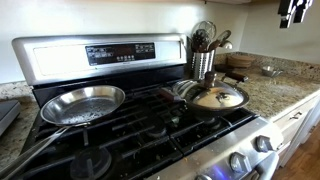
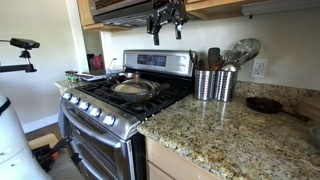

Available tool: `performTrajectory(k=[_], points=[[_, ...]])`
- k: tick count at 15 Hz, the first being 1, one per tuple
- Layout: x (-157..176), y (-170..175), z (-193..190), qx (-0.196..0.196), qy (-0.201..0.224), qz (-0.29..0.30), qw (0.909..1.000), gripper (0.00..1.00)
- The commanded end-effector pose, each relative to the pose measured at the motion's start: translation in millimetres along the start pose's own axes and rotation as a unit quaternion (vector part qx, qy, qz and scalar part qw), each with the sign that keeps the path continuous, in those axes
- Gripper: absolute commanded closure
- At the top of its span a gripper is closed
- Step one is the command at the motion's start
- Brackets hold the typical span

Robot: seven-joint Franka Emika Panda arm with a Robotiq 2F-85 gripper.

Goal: Take the lid off the wok and place it on the counter

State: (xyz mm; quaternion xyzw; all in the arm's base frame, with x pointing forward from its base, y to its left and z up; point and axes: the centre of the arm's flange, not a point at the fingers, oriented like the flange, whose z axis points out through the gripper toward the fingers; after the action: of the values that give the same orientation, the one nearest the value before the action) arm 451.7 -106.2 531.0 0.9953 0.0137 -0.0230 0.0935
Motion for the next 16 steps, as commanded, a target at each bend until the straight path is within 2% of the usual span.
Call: performTrajectory(k=[1, 8, 12, 13, 14, 16], points=[[8.2, -10.2, 7.9, 0.026, -0.007, -0.038, 0.9989, 0.00], [43.4, -79.8, 27.9, 0.059, 0.000, -0.147, 0.9873, 0.00], [57.7, -111.6, 33.7, 0.061, 0.015, -0.173, 0.9830, 0.00], [43.5, -109.6, 16.1, 0.051, 0.020, -0.176, 0.9828, 0.00], [50.2, -111.3, 34.0, 0.054, 0.004, -0.165, 0.9849, 0.00], [50.0, -114.6, 25.9, 0.051, 0.011, -0.168, 0.9843, 0.00]])
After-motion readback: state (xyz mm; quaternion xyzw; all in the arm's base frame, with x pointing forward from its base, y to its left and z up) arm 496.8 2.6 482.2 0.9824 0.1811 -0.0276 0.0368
